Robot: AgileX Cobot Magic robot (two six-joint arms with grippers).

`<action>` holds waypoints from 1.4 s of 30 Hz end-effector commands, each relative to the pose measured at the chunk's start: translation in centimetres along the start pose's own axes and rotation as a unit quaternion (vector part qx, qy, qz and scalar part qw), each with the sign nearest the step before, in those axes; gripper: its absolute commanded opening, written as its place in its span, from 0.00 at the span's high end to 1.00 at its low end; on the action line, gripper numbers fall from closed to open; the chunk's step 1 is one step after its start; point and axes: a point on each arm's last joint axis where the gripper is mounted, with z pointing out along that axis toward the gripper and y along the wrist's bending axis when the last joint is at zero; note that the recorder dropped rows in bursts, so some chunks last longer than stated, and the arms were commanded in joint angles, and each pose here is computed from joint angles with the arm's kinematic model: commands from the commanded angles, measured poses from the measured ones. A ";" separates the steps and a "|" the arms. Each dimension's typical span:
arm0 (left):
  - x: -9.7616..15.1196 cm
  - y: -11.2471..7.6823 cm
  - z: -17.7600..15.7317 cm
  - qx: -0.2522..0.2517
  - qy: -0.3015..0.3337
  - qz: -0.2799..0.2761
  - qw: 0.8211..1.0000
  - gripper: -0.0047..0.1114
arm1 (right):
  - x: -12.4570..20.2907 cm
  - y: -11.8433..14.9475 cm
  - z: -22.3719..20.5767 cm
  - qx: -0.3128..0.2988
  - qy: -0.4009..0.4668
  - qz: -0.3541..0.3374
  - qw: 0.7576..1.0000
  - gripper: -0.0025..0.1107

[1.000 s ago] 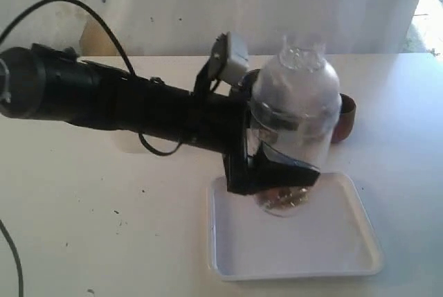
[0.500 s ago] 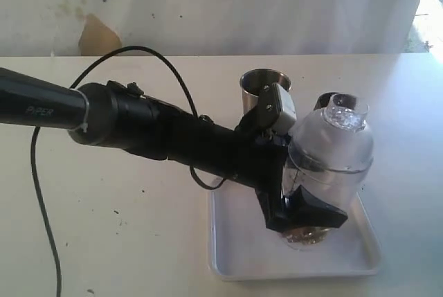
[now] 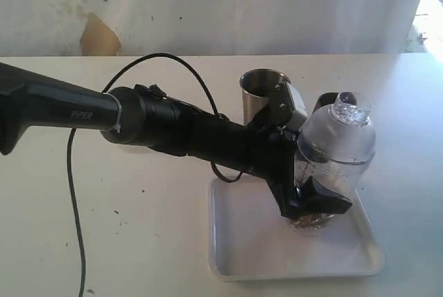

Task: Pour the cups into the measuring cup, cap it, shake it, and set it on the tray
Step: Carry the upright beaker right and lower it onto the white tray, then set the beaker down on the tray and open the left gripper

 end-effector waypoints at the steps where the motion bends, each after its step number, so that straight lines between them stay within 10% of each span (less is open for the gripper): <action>1: -0.6 0.1 0.2 0.003 -0.020 -0.005 1.000 0.96 | 0.1 0.0 0.0 0.001 -0.002 0.001 1.000 0.98; 12: -0.4 0.0 0.2 0.008 -0.006 0.007 1.000 0.96 | 0.1 0.0 0.0 0.001 -0.002 0.001 1.000 0.98; 19: 0.6 0.5 0.2 -0.020 0.051 0.039 0.998 0.27 | 0.1 0.0 0.0 0.001 -0.002 0.001 1.000 0.98; 22: 0.7 0.7 0.1 -0.028 0.056 0.039 0.997 0.15 | 0.1 0.0 0.0 0.001 -0.002 0.001 1.000 0.98; 42: 0.7 0.9 -0.4 -0.024 0.065 0.052 0.996 0.15 | 0.1 0.0 0.0 0.001 -0.002 0.001 1.000 0.98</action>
